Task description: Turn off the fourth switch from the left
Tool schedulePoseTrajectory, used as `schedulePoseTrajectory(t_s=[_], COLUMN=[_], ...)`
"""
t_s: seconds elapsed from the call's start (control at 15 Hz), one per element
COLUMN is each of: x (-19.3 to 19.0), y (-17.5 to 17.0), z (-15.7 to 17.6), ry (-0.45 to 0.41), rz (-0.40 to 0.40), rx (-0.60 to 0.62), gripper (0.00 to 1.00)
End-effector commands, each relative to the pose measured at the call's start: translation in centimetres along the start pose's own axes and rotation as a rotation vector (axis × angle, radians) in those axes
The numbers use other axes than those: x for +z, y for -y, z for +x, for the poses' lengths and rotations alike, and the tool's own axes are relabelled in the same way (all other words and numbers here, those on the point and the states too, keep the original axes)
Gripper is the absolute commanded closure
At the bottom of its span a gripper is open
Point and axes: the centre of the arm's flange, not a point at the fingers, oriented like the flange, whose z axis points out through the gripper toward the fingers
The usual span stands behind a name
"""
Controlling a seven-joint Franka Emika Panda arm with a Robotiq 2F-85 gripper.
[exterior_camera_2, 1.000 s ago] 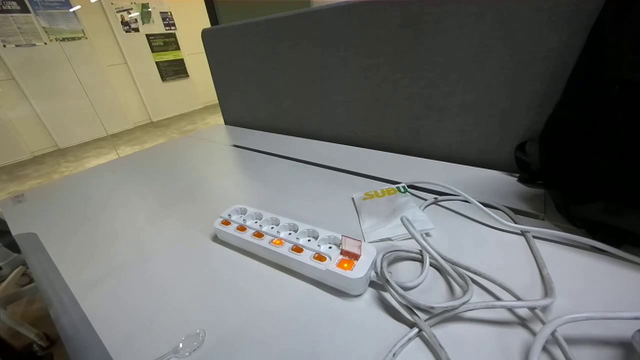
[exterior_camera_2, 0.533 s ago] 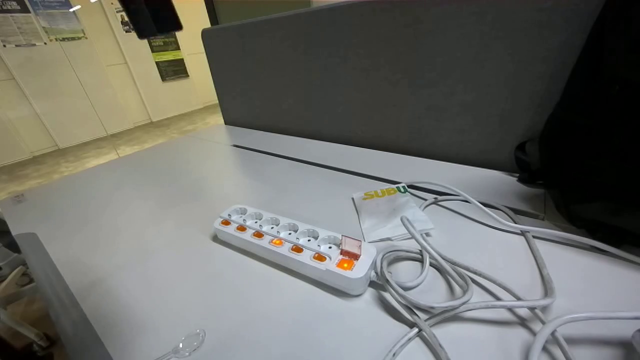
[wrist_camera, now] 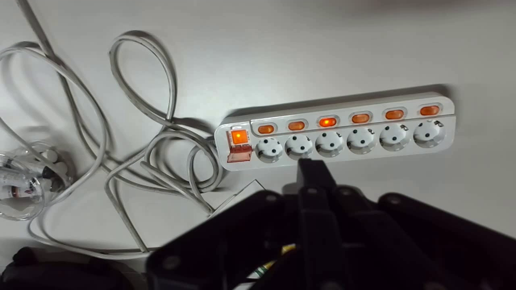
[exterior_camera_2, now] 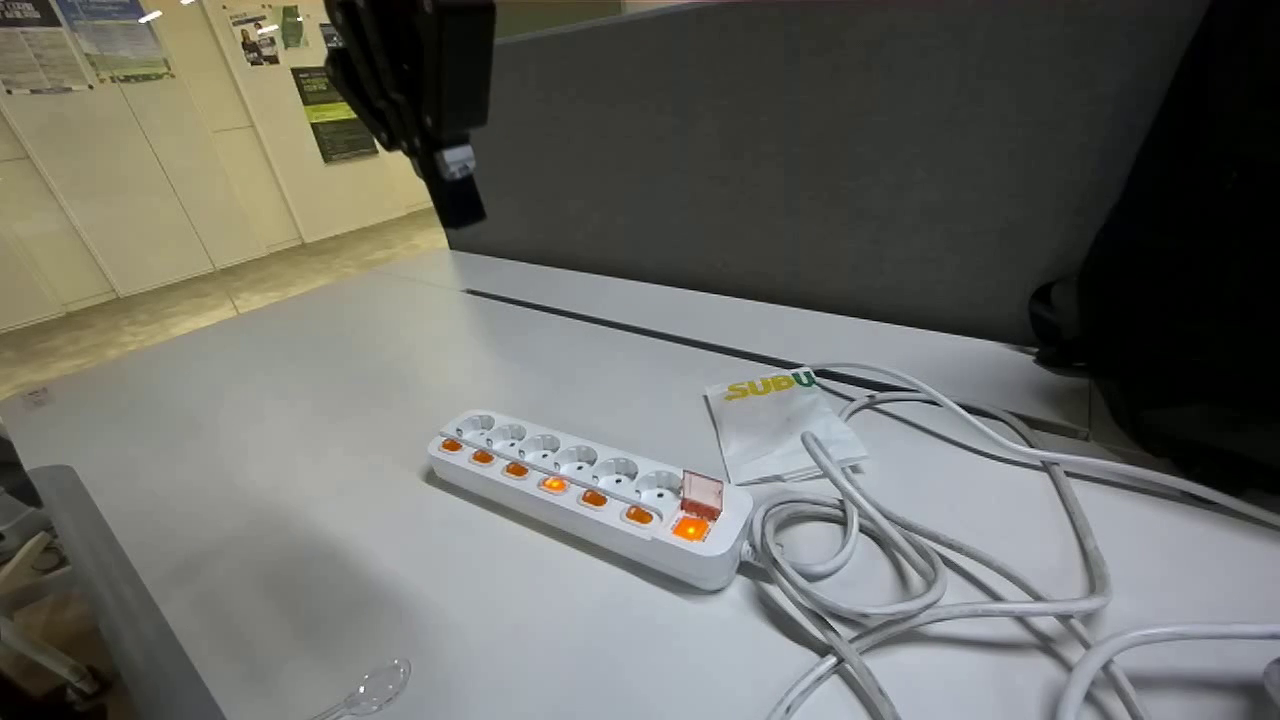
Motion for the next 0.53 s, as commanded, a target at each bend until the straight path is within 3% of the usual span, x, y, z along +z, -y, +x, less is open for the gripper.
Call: schedulePoseTrajectory(t_s=[0.0,0.2,0.47], x=[2.9,3.7,4.7], y=[-0.1,-0.4,-0.2], z=[2.6,2.8,1.8], ry=[0.003,0.03,0.036], rz=[-0.022,0.042,0.018], rx=[0.051,0.062,0.032], gripper=[1.0,1.0,0.99])
